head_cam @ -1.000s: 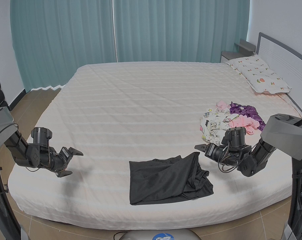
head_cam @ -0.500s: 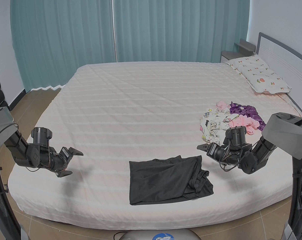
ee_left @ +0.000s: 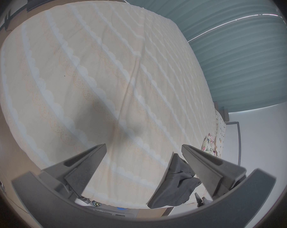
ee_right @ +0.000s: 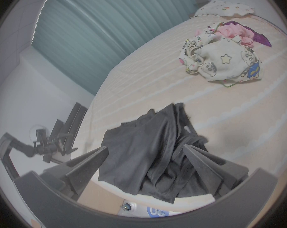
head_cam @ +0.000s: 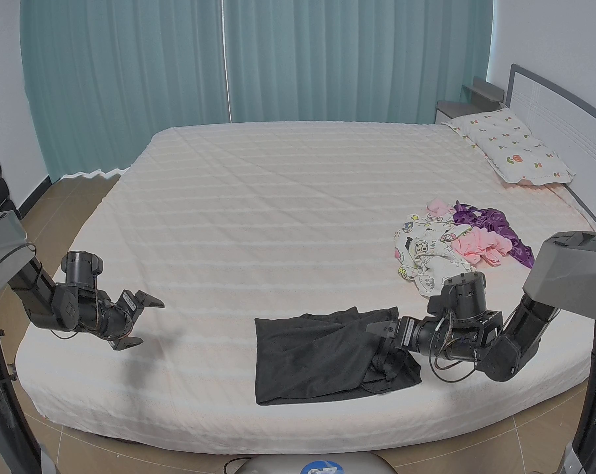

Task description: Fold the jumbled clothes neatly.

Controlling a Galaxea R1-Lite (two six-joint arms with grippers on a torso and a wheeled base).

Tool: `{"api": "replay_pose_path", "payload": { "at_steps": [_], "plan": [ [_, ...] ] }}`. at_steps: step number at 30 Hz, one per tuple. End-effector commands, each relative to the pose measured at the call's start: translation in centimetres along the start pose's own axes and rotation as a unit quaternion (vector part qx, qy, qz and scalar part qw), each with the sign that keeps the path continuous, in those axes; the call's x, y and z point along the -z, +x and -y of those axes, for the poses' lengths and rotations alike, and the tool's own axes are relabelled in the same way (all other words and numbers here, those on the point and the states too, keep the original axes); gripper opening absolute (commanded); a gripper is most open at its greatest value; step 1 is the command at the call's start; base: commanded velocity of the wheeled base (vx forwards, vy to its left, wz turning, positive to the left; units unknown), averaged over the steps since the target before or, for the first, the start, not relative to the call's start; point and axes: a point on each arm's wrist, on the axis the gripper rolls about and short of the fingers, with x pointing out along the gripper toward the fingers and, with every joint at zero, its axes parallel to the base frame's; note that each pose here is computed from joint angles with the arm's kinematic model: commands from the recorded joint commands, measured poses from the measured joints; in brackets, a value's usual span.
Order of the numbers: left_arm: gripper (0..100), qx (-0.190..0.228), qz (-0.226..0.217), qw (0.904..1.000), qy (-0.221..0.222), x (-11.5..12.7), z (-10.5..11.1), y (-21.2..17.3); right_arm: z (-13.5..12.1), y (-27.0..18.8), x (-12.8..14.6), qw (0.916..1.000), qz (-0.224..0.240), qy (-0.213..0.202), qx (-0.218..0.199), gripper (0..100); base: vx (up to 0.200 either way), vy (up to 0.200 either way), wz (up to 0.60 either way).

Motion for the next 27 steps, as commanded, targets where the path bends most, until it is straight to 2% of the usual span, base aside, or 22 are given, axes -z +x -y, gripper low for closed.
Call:
{"api": "replay_pose_path", "payload": {
  "at_steps": [1,6,18,19,23,27],
  "plan": [
    [100,0.0,0.0,1.0,0.0,0.0,0.0,0.0,0.4,1.0,1.9,0.9994,-0.033,-0.006,0.008,100,0.0,0.0,0.0],
    [100,0.0,0.001,1.0,-0.001,0.0,0.0,0.0,0.4,1.8,2.7,0.9989,-0.045,-0.005,0.008,100,0.0,0.0,0.0],
    [100,0.001,0.0,1.0,-0.001,0.0,0.0,0.0,1.1,3.2,1.9,0.9997,-0.023,0.006,0.01,100,0.0,0.0,0.0],
    [100,0.001,0.0,1.0,0.0,0.0,0.0,0.0,1.1,3.1,2.0,0.9996,-0.024,0.008,0.01,0,0.0,0.0,0.0],
    [100,0.001,0.0,1.0,-0.001,0.0,0.0,0.0,1.1,2.8,2.2,0.9995,-0.025,0.013,0.014,0,0.0,0.0,0.0],
    [100,0.0,0.001,1.0,0.0,0.0,0.0,0.0,1.2,1.9,2.1,0.9995,-0.003,0.025,0.021,0,0.0,0.0,0.0]
  ]
}}
